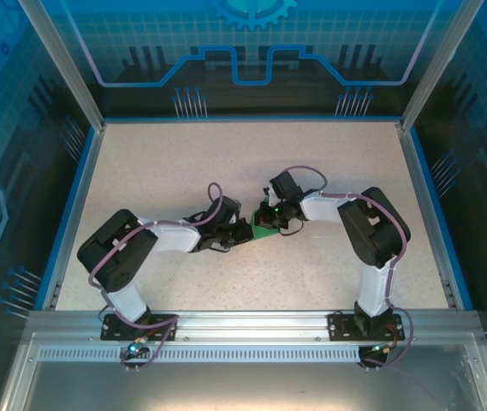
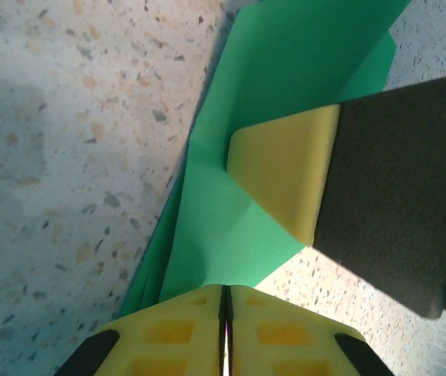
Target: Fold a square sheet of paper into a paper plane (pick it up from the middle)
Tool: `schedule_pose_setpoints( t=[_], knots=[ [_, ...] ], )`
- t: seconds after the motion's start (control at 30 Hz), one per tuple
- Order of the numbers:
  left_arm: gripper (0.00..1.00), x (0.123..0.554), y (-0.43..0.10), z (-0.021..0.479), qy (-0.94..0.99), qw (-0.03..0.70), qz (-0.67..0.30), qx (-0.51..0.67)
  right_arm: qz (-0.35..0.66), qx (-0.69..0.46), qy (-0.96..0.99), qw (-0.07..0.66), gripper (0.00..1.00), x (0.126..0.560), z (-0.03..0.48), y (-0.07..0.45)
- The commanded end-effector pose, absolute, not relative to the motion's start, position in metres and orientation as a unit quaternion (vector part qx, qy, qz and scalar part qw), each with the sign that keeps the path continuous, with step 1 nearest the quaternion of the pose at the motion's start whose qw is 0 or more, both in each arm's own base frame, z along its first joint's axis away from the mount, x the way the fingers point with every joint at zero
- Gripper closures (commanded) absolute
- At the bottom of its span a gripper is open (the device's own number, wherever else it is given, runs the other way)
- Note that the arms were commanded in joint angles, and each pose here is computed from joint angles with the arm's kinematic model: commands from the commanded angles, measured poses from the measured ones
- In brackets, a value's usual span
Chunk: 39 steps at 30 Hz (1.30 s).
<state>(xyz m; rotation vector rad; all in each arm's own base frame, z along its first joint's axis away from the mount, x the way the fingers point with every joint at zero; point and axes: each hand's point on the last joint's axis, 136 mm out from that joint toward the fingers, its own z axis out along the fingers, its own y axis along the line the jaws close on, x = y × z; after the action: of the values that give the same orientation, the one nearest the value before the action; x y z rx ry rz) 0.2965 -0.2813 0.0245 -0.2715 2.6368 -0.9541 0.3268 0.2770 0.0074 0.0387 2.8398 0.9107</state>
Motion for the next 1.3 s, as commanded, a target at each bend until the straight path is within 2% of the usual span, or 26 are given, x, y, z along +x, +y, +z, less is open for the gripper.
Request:
schedule_pose_setpoints(
  t=[0.0,0.43,0.67,0.93,1.13,1.27],
  knots=[
    [0.88,0.31,-0.283,0.025,0.92,0.177,-0.333,-0.102,0.179,0.055,0.982,0.013,0.97,0.292,-0.059,0.226],
    [0.96,0.292,-0.256,-0.009,0.938,0.161,-0.279,-0.124,0.216,0.046,0.973,0.059,0.96,0.309,-0.022,0.235],
    [1.0,0.286,-0.256,-0.011,0.939,0.154,-0.283,-0.12,0.257,0.01,0.963,0.084,0.95,0.316,0.009,0.263],
    [1.0,0.29,-0.264,0.002,0.932,0.159,-0.305,-0.113,0.233,0.024,0.971,0.05,0.96,0.304,-0.018,0.258],
    [0.87,0.301,-0.278,0.042,0.907,0.19,-0.36,-0.106,0.251,-0.001,0.968,0.031,0.96,0.294,-0.023,0.262],
    [0.85,0.308,-0.278,0.047,0.902,0.199,-0.366,-0.113,0.287,-0.03,0.957,0.038,0.96,0.296,-0.013,0.276]
  ],
)
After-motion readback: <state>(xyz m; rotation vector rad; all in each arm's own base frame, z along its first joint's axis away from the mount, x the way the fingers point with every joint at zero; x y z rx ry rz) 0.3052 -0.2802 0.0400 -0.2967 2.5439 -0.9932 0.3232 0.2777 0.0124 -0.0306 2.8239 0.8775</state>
